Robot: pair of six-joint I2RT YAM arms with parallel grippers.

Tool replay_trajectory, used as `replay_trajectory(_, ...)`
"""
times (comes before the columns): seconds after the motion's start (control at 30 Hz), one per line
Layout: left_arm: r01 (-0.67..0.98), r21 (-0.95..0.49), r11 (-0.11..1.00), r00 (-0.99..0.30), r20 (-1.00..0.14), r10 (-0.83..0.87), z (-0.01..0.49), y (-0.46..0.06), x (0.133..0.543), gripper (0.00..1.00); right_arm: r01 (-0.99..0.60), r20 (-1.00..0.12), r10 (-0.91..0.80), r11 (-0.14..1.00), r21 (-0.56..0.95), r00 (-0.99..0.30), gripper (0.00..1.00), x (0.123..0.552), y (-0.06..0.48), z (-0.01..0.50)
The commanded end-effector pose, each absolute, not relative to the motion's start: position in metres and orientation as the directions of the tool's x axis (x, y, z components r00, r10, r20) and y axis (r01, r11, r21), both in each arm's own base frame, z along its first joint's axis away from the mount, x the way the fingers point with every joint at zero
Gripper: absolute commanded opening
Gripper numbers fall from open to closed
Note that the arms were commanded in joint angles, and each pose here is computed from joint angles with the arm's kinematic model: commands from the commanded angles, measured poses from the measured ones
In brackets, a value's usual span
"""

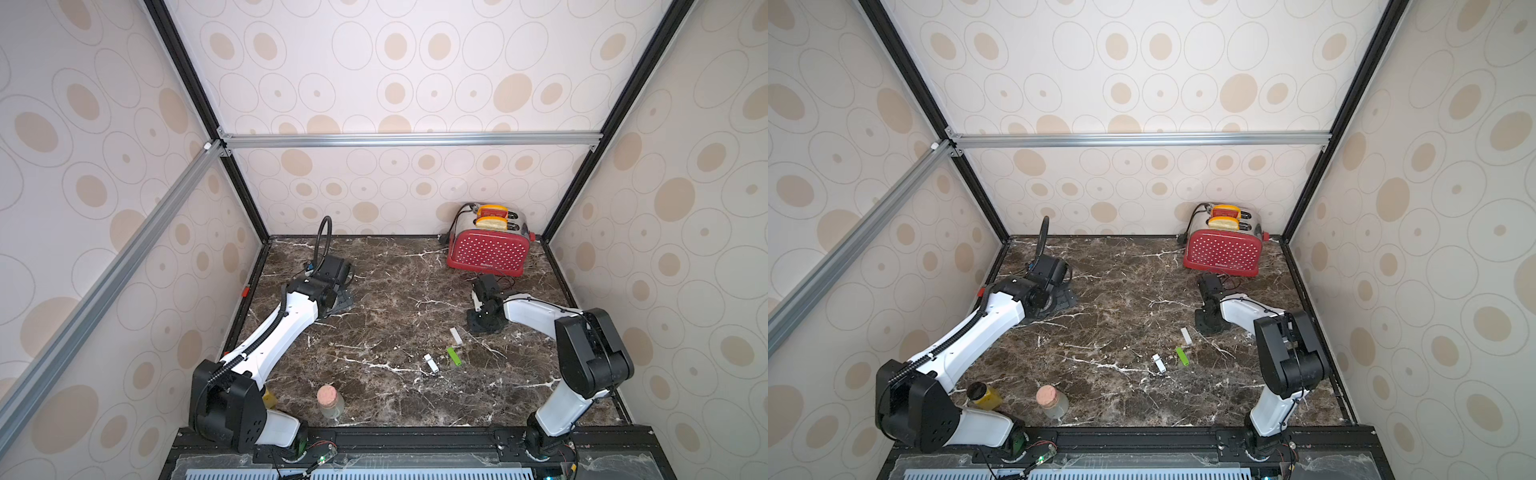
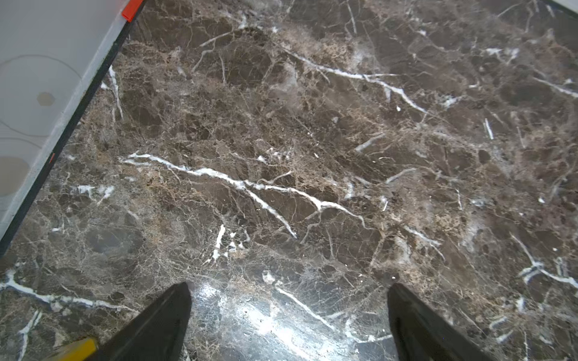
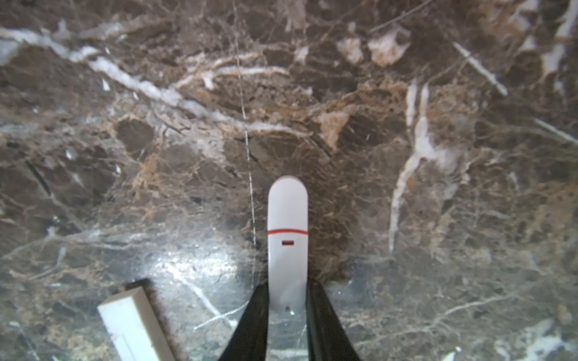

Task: Close the usb drive cover
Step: Place the USB drive at the center of the board, then reset both arms

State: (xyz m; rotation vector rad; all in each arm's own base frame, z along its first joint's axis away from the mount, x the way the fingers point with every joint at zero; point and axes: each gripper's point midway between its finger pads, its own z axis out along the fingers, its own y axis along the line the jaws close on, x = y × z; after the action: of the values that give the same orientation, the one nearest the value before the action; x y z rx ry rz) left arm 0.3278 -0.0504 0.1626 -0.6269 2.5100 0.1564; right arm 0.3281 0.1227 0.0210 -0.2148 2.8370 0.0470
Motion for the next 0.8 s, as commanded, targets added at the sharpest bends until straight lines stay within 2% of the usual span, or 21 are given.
replay_trajectory(0.0, -0.485, 0.015, 0.874, -0.733, -0.553, -0.397, 0.164, -0.040, 0.329, 0.99, -0.157, -0.302, -0.144, 0.987, 0.019, -0.942, 0.42, 0.325, 0.122, 0.024)
replay_trajectory(0.17, -0.504, -0.023, 0.864, -0.730, -0.523, -0.440, 0.152, -0.035, 0.335, 0.99, -0.193, -0.374, -0.162, 0.980, 0.046, -0.913, 0.62, 0.329, 0.130, 0.048)
replay_trajectory(0.3, -0.520, -0.020, 0.854, -0.736, -0.498, -0.459, 0.145, -0.026, 0.342, 0.99, -0.237, -0.501, -0.174, 0.969, 0.065, -0.848, 0.67, 0.336, 0.138, 0.090)
replay_trajectory(0.43, -0.517, -0.039, 0.855, -0.723, -0.516, -0.460, 0.148, -0.019, 0.349, 0.99, -0.255, -0.649, -0.162, 0.966, 0.051, -0.744, 0.72, 0.339, 0.135, 0.147)
replay_trajectory(0.5, -0.492, -0.046, 0.869, -0.719, -0.542, -0.436, 0.156, -0.020, 0.353, 0.99, -0.251, -0.709, -0.160, 0.968, 0.024, -0.687, 0.79, 0.340, 0.130, 0.171)
replay_trajectory(0.57, -0.491, -0.010, 0.871, -0.707, -0.579, -0.405, 0.167, -0.012, 0.356, 0.99, -0.213, -0.758, -0.164, 0.976, -0.034, -0.631, 0.98, 0.341, 0.116, 0.193)
replay_trajectory(0.67, -0.461, 0.062, 0.885, -0.698, -0.641, -0.319, 0.183, -0.002, 0.363, 0.99, -0.067, -0.806, -0.169, 0.985, -0.160, -0.567, 1.00, 0.344, 0.081, 0.219)
replay_trajectory(0.77, -0.476, 0.085, 0.875, -0.674, -0.674, -0.301, 0.180, 0.005, 0.364, 0.99, 0.012, -0.820, -0.269, 0.948, -0.318, -0.506, 1.00, 0.346, 0.056, 0.232)
